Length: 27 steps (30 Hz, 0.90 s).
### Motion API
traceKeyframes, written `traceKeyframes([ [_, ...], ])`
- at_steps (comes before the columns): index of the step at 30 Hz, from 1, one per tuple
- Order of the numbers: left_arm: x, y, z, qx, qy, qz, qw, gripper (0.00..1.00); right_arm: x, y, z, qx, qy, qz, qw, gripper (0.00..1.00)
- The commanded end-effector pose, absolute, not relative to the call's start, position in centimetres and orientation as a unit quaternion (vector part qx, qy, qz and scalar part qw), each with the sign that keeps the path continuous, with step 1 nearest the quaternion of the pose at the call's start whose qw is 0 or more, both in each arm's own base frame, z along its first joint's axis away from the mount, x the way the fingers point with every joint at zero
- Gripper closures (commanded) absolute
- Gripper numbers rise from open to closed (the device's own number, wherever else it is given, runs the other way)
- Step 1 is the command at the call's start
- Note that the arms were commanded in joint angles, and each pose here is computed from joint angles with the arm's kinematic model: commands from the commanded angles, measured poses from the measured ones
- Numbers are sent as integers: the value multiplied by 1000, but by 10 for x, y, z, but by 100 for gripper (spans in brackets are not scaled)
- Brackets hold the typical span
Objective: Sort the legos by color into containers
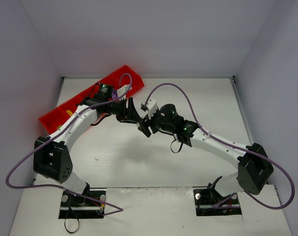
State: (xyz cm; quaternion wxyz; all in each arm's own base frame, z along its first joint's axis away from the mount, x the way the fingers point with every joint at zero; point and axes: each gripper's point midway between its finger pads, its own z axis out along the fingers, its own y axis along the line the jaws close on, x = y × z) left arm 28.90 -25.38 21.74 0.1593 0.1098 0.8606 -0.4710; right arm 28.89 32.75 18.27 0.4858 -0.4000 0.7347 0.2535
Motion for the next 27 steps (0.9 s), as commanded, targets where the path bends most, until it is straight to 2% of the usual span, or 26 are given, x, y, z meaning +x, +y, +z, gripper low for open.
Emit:
traceKeyframes([
  [1, 292, -260, 231, 137, 841, -490, 182, 59, 297, 337, 234, -384, 691, 275, 547, 100],
  [3, 292, -261, 231, 136, 839, -496, 178, 65, 297, 336, 233, -383, 692, 275, 547, 100],
  [9, 292, -265, 235, 142, 830, -509, 179, 75, 297, 336, 234, -381, 690, 276, 550, 100],
  [14, 292, -264, 238, 150, 826, -509, 188, 100, 298, 336, 229, -380, 695, 275, 546, 99],
  [15, 292, -264, 238, 152, 826, -509, 189, 100, 298, 336, 229, -380, 695, 275, 546, 97],
  [16, 292, -264, 240, 154, 825, -508, 193, 100, 298, 336, 227, -379, 697, 274, 544, 94],
  [19, 294, -263, 244, 158, 823, -506, 203, 100, 296, 335, 221, -376, 702, 277, 537, 75],
  [20, 294, -263, 245, 160, 822, -506, 206, 100, 296, 335, 220, -372, 706, 277, 535, 65],
  [24, 297, -264, 250, 163, 820, -506, 213, 100, 296, 332, 216, -366, 714, 274, 531, 53],
  [25, 297, -264, 251, 163, 820, -506, 213, 100, 297, 331, 215, -364, 715, 272, 531, 40],
  [27, 298, -263, 250, 163, 820, -505, 214, 100, 298, 329, 215, -361, 718, 267, 533, 37],
])
